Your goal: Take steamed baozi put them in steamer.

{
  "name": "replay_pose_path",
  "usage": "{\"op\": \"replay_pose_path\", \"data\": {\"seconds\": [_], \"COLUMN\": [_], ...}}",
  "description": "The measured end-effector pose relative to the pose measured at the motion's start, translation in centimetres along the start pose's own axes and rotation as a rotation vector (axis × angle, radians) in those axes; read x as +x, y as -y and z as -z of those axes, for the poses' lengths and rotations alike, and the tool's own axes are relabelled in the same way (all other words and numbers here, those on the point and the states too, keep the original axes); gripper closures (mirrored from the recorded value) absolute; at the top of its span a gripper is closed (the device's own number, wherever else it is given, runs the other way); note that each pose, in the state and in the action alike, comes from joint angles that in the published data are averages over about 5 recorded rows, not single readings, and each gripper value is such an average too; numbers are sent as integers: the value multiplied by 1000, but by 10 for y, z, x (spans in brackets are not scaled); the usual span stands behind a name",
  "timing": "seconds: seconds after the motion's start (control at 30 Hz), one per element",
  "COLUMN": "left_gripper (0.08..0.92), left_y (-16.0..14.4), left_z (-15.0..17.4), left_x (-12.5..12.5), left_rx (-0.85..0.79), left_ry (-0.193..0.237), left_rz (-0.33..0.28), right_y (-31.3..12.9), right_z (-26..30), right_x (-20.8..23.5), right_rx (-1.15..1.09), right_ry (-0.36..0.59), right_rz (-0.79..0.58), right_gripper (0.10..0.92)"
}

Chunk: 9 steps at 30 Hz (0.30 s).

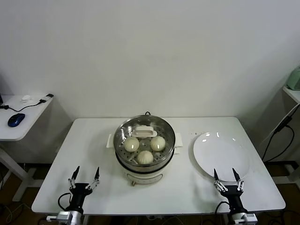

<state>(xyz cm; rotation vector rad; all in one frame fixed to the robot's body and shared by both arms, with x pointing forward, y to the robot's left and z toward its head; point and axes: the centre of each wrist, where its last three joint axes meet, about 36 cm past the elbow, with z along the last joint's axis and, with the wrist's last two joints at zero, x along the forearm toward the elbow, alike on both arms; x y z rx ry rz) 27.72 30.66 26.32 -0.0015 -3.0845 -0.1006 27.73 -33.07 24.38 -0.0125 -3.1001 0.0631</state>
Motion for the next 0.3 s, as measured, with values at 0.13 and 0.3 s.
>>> {"op": "replay_pose_path", "data": {"seconds": [0.13, 0.3], "left_gripper": [177, 177], "left_y": [0, 1], "left_z": [0, 0], "left_x": [0, 1], "left_rx": [2, 3], "left_ry": [-1, 0], "left_rz": [0, 0], "right_y": [-1, -3], "right_z": [0, 1], "right_x": [0, 0], "right_rx": [-3, -6], "right_ry": [-1, 1], "right_rz": [3, 8], "right_gripper": [200, 200]}}
